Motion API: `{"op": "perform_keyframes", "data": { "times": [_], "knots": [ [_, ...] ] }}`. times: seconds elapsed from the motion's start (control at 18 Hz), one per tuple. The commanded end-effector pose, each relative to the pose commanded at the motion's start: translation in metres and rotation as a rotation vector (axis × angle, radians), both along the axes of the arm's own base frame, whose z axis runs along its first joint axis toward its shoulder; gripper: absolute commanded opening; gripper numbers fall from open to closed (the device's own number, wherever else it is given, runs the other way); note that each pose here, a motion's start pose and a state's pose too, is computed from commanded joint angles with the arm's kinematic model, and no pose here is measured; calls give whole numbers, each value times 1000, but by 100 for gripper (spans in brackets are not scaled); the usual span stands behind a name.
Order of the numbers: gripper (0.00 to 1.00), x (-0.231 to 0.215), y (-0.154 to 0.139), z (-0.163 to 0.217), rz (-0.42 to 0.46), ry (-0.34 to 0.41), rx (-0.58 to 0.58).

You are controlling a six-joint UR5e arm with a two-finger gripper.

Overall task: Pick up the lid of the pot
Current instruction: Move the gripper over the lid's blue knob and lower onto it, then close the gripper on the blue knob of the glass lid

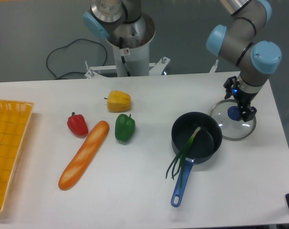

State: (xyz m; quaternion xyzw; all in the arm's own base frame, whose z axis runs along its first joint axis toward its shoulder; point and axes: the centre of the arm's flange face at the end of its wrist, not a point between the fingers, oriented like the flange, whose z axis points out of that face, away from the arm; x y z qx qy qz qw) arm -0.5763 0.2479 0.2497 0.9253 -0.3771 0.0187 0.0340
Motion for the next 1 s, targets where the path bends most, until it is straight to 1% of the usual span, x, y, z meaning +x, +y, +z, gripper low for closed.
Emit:
{"op": "perform_keyframes", "data": {
  "times": [0.17,0.33,0.56,0.83,1.0],
  "knots": [
    [98,-10,2,1,-26,18,4],
    [100,-15,7,-9,-63,10,5],
    [100,-13,15,-18,-78,22,7],
    [100,-11,16,-20,-84,17,1],
    [100,-13,9,-19,-131,11,1]
  ]
}}
